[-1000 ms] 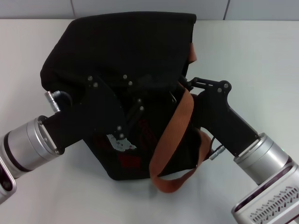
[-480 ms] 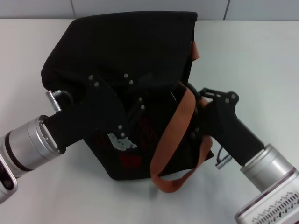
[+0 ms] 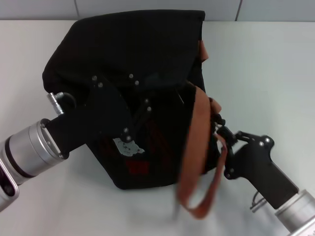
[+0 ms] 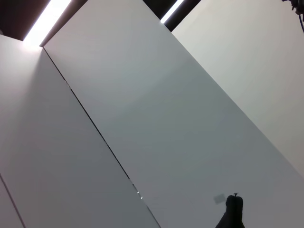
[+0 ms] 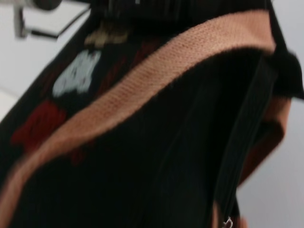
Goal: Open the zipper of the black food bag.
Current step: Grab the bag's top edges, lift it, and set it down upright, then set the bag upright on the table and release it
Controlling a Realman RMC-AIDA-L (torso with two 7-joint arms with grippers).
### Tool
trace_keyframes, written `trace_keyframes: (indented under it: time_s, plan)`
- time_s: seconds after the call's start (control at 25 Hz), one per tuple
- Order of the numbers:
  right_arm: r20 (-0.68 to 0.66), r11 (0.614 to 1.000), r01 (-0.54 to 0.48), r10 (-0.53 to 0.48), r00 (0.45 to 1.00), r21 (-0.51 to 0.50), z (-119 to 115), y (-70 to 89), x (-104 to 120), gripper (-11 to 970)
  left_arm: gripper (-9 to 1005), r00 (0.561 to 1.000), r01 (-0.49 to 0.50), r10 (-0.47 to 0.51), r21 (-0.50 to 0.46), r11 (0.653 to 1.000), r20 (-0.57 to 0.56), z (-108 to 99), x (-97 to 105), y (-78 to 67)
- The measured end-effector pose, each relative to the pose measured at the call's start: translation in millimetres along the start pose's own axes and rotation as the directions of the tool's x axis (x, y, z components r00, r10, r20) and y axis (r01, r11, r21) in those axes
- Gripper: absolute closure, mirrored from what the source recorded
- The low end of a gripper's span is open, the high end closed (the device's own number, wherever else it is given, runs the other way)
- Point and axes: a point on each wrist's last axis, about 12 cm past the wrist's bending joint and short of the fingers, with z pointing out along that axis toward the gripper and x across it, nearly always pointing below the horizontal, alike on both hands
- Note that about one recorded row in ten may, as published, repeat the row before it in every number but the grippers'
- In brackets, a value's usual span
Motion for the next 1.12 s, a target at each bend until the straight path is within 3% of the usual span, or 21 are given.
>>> trace_keyframes:
  time_s: [0.28, 0.4, 0.6, 0.64, 0.68, 0.8, 0.84, 1.0, 1.12]
  plan:
    - [0.016, 0.998, -0.03, 0.03, 0.999, 0.052, -14.1, -4.9, 0.6, 931, 884, 1.0, 0.014, -0.014, -0.037, 0.999, -0.008, 0.8, 0.9, -0.6]
    - [0.096, 0.988, -0.101, 0.089, 0.991, 0.121, -24.3, -13.9, -5.9, 927, 884, 0.997, 0.067, -0.07, -0.163, 0.984, -0.013, -2.8, -0.6, -5.5]
    - [0.222, 0.955, -0.252, 0.215, 0.951, 0.154, -37.6, -31.2, -9.5, 921, 885, 0.982, 0.148, -0.184, -0.402, 0.904, -0.052, -35.0, -7.3, -23.2]
    - [0.252, 0.942, -0.304, 0.263, 0.931, 0.14, -39.7, -37.0, -8.6, 885, 885, 0.966, 0.202, -0.256, -0.487, 0.849, -0.046, -50.6, -9.8, -26.4]
    - [0.252, 0.942, -0.304, 0.263, 0.931, 0.14, -39.7, -37.0, -8.6, 850, 885, 0.966, 0.202, -0.256, -0.487, 0.849, -0.046, -50.6, -9.8, -26.4]
    - [0.293, 0.926, -0.359, 0.314, 0.903, 0.113, -41.1, -42.7, -9.3, 743, 884, 0.924, 0.31, -0.381, -0.558, 0.77, -0.013, -68.1, -11.2, -29.7]
    - [0.32, 0.919, -0.384, 0.336, 0.886, 0.096, -41.8, -45.6, -10.9, 695, 884, 0.892, 0.355, -0.451, -0.574, 0.738, -0.028, -72.5, -7.0, -34.0]
    - [0.363, 0.906, -0.42, 0.373, 0.854, 0.057, -44.1, -50.6, -13.0, 503, 886, 0.855, 0.385, -0.515, -0.581, 0.717, -0.069, -72.6, -0.6, -42.5]
    - [0.396, 0.897, -0.441, 0.406, 0.823, -0.003, -48.7, -53.6, -15.3, 372, 888, 0.835, 0.427, -0.543, -0.523, 0.738, -0.083, -62.6, 1.6, -49.9]
